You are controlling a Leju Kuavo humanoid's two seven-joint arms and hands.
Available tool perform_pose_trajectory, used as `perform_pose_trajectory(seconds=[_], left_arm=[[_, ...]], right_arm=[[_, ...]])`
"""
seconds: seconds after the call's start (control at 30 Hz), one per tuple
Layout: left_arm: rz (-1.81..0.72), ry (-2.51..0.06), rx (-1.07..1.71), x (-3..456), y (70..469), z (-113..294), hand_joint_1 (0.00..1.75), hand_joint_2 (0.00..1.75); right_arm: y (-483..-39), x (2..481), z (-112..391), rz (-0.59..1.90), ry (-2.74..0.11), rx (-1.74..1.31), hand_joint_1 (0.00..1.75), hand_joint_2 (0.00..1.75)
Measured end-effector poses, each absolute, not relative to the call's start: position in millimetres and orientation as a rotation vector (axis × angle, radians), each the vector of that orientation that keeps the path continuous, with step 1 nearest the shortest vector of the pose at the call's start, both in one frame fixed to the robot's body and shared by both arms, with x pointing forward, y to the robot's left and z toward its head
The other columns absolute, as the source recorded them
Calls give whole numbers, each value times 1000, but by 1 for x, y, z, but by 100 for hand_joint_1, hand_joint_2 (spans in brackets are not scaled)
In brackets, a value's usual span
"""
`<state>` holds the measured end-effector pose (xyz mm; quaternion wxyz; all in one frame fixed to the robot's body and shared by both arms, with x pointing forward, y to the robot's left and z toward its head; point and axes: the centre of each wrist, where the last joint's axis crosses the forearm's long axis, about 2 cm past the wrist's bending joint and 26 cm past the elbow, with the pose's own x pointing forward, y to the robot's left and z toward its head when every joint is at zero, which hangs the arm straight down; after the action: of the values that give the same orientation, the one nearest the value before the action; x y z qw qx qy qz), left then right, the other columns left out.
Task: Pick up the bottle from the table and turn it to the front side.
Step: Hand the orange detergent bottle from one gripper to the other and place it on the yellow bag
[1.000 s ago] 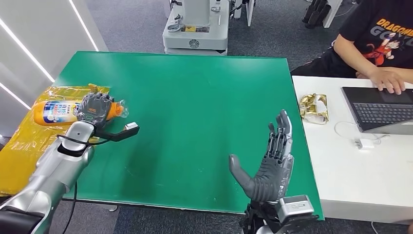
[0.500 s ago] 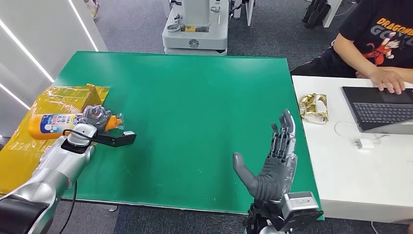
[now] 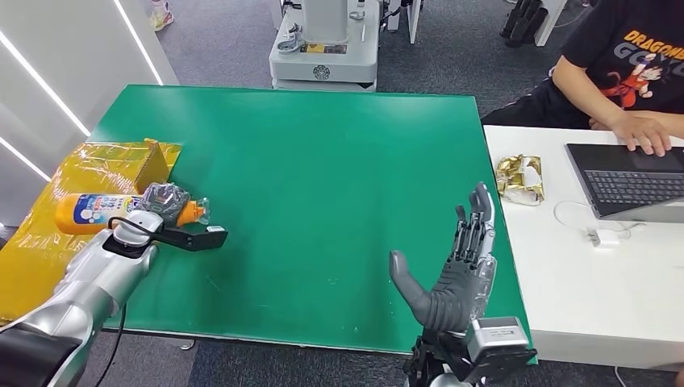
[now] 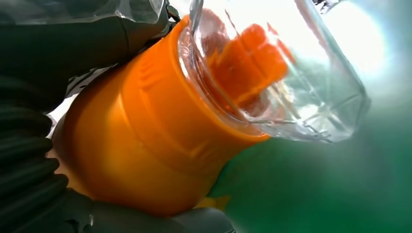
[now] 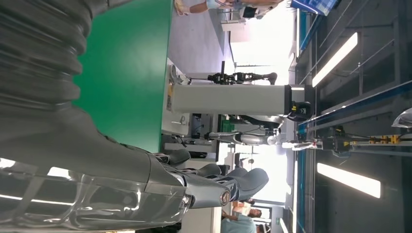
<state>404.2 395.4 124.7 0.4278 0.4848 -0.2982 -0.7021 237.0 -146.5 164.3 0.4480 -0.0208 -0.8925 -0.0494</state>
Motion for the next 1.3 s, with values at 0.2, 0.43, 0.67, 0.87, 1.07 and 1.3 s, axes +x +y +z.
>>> perform_pose_trajectory(seconds=[0.2,0.43,0.67,0.87,1.07,1.3], left_arm=[[-1768,-765,1172,400,390,118,80,175],[-1749,-793,1126,396,393,116,0,175],[-1716,-795,1139,386,407,112,0,175],[-1717,-784,1150,374,419,109,0,175],[-1725,-783,1154,370,422,108,0,175],[-1711,-780,1149,364,426,105,0,175]], right_arm=[[-147,237,164,-124,-2204,-54,0,175],[-146,237,164,-126,-2197,-46,0,175],[-145,237,164,-121,-2188,-15,0,175],[-143,238,164,-119,-2183,-2,0,175],[-143,238,163,-117,-2181,-1,0,175],[-143,238,162,-116,-2179,0,0,175]])
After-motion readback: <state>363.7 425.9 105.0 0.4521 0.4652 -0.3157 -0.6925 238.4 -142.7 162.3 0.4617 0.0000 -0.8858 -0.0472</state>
